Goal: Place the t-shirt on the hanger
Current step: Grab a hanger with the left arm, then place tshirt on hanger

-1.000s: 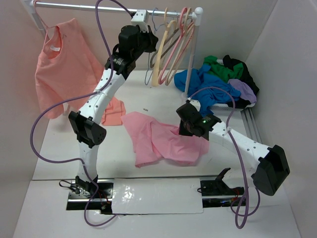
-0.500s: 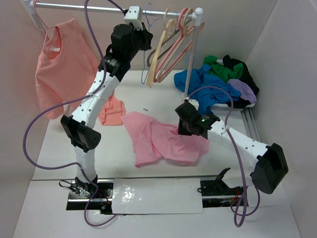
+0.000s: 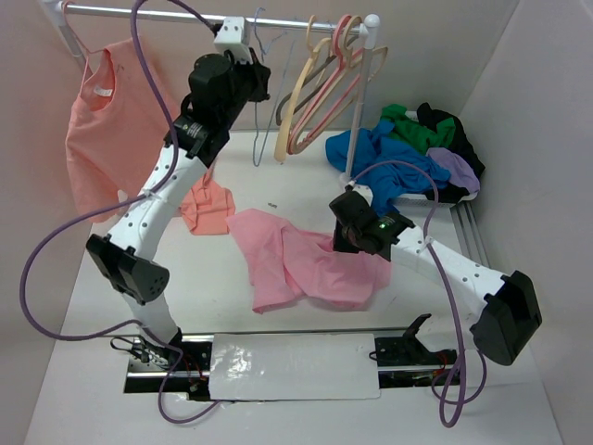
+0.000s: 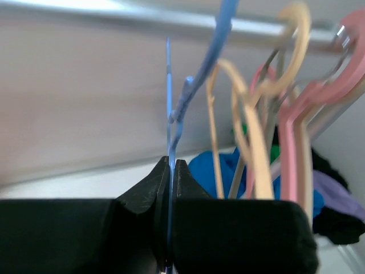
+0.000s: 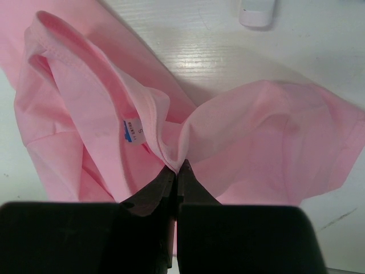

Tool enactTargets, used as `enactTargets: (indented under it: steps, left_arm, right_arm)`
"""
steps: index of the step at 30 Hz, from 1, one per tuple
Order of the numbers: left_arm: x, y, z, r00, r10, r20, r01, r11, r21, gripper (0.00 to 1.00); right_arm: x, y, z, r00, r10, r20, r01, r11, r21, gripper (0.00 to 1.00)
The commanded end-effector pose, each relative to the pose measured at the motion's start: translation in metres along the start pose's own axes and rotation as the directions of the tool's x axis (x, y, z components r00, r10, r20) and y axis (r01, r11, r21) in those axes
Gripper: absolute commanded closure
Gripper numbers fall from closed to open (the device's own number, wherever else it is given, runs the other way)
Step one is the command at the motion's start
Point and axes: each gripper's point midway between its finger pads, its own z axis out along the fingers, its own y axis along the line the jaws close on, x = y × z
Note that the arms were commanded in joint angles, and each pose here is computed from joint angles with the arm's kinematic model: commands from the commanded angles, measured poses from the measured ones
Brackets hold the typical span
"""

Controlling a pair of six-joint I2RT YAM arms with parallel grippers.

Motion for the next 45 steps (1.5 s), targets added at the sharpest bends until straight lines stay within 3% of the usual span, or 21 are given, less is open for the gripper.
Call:
enactTargets:
  steps: [1, 5, 6, 7, 12, 13, 14, 15, 19, 23, 26, 28, 36, 40, 45]
  left_arm:
    - [-0.034, 0.004, -0.04, 0.996, 0.037, 0.079, -0.034, 0.998, -0.044, 1.0]
    - [-0.024, 0.02, -0.095, 0.997, 0.066, 0.035, -0.061, 0.99, -0.125, 1.0]
    - [0.001, 0.033, -0.105, 0.997, 0.078, -0.013, -0.079, 0.982, -0.174, 1.0]
    - [-0.018, 0.032, -0.137, 0.997, 0.066, 0.036, -0.06, 0.984, -0.166, 1.0]
    - [0.07, 0.015, -0.228, 0.983, -0.038, -0.181, 0.031, 0.999, -0.043, 1.0]
    - [0.114, 0.014, -0.242, 0.958, -0.038, -0.284, 0.032, 0.999, -0.025, 1.0]
    - [0.124, 0.006, -0.266, 0.943, -0.096, -0.318, 0.105, 0.994, 0.012, 1.0]
    - [0.169, 0.011, -0.283, 0.899, -0.085, -0.43, 0.098, 0.995, 0.006, 1.0]
    - [0.22, -0.005, -0.336, 0.804, -0.157, -0.574, 0.268, 0.957, 0.114, 1.0]
    - [0.225, -0.025, -0.36, 0.779, -0.099, -0.62, 0.323, 0.909, 0.261, 1.0]
    - [0.209, -0.045, -0.367, 0.823, 0.02, -0.568, 0.289, 0.845, 0.449, 1.0]
    - [0.192, -0.049, -0.368, 0.853, 0.052, -0.519, 0.254, 0.828, 0.5, 1.0]
    - [0.182, -0.083, -0.38, 0.845, 0.206, -0.494, 0.252, 0.66, 0.708, 1.0]
    - [0.171, -0.088, -0.372, 0.874, 0.198, -0.444, 0.224, 0.646, 0.73, 1.0]
    - [0.172, -0.092, -0.346, 0.872, 0.254, -0.419, 0.164, 0.655, 0.738, 1.0]
  right_arm:
    - [-0.009, 0.008, -0.009, 0.999, 0.005, 0.044, -0.004, 0.999, -0.041, 1.0]
    - [-0.01, 0.007, -0.009, 0.998, -0.021, 0.056, 0.023, 0.999, -0.03, 1.0]
    - [-0.011, 0.006, -0.009, 0.998, -0.021, 0.062, 0.022, 0.999, -0.023, 1.0]
    - [-0.01, 0.005, -0.007, 0.998, -0.021, 0.062, 0.022, 0.999, -0.023, 1.0]
    - [-0.005, 0.001, -0.005, 0.997, -0.028, 0.068, 0.03, 0.999, -0.028, 1.0]
    - [-0.002, -0.001, -0.005, 0.997, -0.029, 0.066, 0.03, 0.999, -0.026, 1.0]
    - [-0.001, -0.003, -0.007, 0.997, -0.027, 0.07, 0.029, 0.999, -0.03, 1.0]
    - [-0.003, -0.002, -0.01, 0.997, -0.024, 0.078, 0.026, 0.999, -0.036, 1.0]
    - [0.005, -0.011, -0.014, 0.997, -0.029, 0.066, 0.03, 0.999, -0.026, 1.0]
    - [0.014, -0.013, -0.019, 0.998, -0.046, 0.036, 0.047, 0.998, -0.041, 1.0]
    - [0.017, -0.009, -0.026, 0.998, -0.063, 0.028, 0.066, 0.994, -0.09, 1.0]
    - [0.019, -0.008, -0.031, 0.997, -0.069, 0.03, 0.072, 0.991, -0.116, 1.0]
    - [0.028, -0.021, -0.042, 0.996, -0.088, 0.004, 0.088, 0.993, -0.08, 1.0]
    - [0.028, -0.019, -0.05, 0.996, -0.089, 0.014, 0.091, 0.99, -0.106, 1.0]
    - [0.03, -0.015, -0.053, 0.995, -0.096, 0.013, 0.097, 0.987, -0.126, 1.0]
